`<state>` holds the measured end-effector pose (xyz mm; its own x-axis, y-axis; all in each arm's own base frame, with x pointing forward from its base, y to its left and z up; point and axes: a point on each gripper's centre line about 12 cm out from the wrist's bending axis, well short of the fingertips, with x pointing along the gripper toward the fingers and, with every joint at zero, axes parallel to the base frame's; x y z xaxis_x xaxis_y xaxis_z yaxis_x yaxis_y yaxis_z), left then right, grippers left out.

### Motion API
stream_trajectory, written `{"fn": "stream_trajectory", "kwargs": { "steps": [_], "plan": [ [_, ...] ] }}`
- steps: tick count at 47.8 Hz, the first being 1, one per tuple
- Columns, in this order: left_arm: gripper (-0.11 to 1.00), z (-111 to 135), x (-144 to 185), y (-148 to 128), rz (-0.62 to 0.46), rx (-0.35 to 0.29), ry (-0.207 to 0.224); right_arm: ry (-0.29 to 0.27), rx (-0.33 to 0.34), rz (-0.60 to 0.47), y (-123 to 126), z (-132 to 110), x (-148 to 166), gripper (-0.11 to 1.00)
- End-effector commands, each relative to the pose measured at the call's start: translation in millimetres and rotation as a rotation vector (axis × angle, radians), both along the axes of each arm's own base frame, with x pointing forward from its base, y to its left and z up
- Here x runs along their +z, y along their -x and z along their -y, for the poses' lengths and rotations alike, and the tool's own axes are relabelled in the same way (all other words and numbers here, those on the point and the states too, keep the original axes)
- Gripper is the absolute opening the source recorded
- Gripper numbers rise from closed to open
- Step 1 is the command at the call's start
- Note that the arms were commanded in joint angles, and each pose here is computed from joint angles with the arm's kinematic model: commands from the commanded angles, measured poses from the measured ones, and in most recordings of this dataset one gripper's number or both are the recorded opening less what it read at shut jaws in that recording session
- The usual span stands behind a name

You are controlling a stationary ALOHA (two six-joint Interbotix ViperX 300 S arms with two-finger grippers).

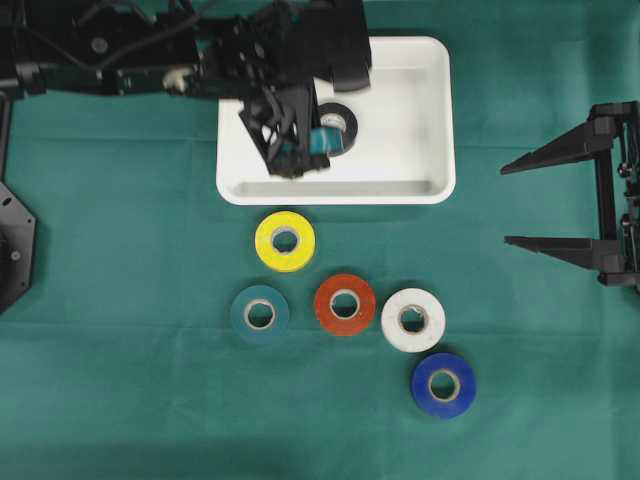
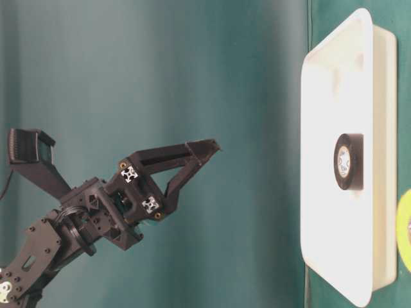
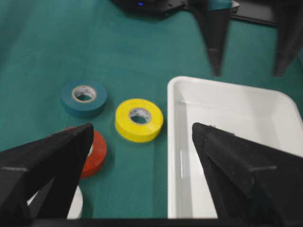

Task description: Pick up the tape from a random location and place it into the white case.

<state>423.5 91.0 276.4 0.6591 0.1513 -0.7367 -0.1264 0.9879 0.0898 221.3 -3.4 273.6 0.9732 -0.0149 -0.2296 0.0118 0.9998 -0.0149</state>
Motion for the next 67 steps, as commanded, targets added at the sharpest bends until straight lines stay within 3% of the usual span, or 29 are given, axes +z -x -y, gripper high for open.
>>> {"fn": "stream_trajectory", "kwargs": {
  "steps": [1,9,27,56,67],
  "plan": [
    [0.97,22,19,0,0.048,-0.047,-0.005,0.0,-0.001,0.032,-3,0,12,0.91],
    [0.97,45,20,-1,0.051,-0.102,-0.003,-0.003,-0.002,0.032,-3,0,12,0.91],
    [0.97,53,35,29,0.114,-0.111,-0.008,-0.004,-0.002,0.045,-3,0,17,0.91],
    [0.97,66,59,147,0.391,-0.115,-0.041,-0.003,-0.018,0.066,-4,4,24,0.91],
    [0.97,69,54,184,0.437,-0.115,-0.048,-0.004,-0.03,0.066,-4,7,24,0.91]
  ]
}}
